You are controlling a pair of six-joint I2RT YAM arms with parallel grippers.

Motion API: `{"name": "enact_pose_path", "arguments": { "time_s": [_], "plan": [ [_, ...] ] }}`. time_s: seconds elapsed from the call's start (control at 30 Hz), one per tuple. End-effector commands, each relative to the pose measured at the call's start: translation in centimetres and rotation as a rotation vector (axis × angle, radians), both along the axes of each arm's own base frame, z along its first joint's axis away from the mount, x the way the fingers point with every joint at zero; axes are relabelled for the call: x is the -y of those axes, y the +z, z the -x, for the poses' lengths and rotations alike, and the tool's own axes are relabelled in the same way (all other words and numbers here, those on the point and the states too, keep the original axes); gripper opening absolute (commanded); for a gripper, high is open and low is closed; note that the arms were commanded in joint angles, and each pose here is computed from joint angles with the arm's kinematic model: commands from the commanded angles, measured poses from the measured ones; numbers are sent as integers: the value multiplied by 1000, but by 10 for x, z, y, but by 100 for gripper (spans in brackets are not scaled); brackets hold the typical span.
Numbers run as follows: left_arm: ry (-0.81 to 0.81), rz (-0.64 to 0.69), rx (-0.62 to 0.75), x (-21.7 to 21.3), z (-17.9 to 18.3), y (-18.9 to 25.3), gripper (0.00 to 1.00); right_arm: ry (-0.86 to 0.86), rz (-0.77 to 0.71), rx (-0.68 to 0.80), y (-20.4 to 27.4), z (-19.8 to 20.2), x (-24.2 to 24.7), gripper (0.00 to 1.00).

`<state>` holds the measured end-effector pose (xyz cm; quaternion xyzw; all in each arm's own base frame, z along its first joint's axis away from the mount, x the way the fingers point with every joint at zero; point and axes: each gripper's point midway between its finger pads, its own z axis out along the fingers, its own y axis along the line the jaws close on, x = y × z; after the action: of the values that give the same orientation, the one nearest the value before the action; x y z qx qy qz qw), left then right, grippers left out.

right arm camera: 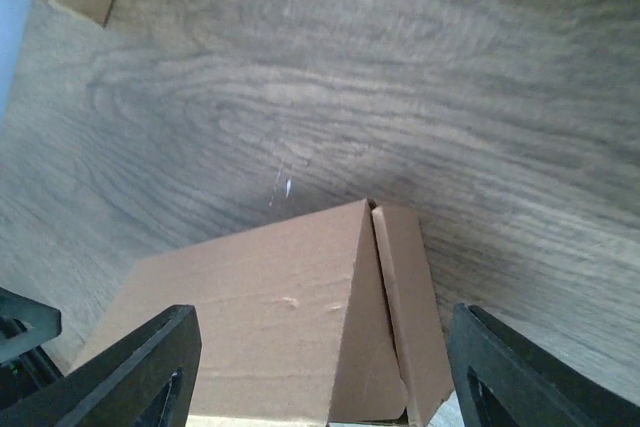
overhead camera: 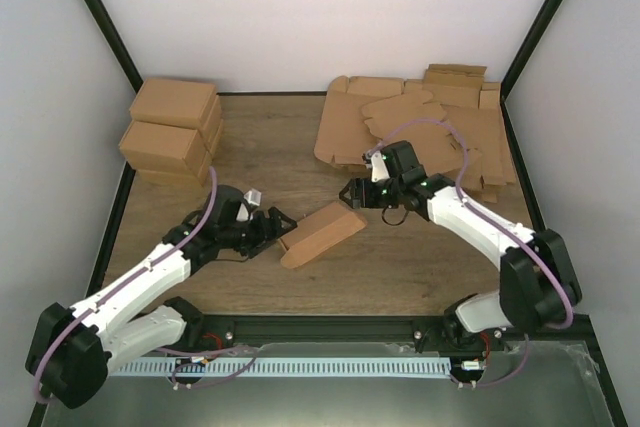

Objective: Fold the paper box

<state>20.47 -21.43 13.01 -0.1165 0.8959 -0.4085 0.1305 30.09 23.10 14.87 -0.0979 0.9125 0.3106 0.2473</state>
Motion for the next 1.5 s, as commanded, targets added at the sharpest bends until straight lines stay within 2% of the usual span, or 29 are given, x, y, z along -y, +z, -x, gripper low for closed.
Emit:
{"name": "enact_pose_path", "arguments": {
  "time_s": [0.0,0.4,0.7,1.03,1.13,1.23,1.33,1.4,1.47],
  "plan": [
    [-14,96,4,18,-2,15,86,87,-61,-33,5,-1,-18,69],
    [-47,83,-48,32,7,-8,77,138,-123,-191,-32,25,-26,61],
    [-76,41,-85,35,14,-28,74,137,-129,-237,-49,38,-22,53],
    [-90,-103,-34,19,10,-26,73,112,-20,-162,-54,34,-5,55],
    [-106,-87,2,22,8,-12,72,128,-40,-104,-36,33,-6,54],
    [-124,-61,34,27,6,0,65,171,-91,-42,-14,35,-12,52],
    [-162,-3,53,38,6,7,55,225,-150,-20,-4,42,-20,43],
    [-182,9,36,43,8,2,48,256,-181,-41,-8,47,-25,32],
    [-198,3,20,47,10,-4,42,268,-192,-70,-18,49,-27,17]
  ]
}}
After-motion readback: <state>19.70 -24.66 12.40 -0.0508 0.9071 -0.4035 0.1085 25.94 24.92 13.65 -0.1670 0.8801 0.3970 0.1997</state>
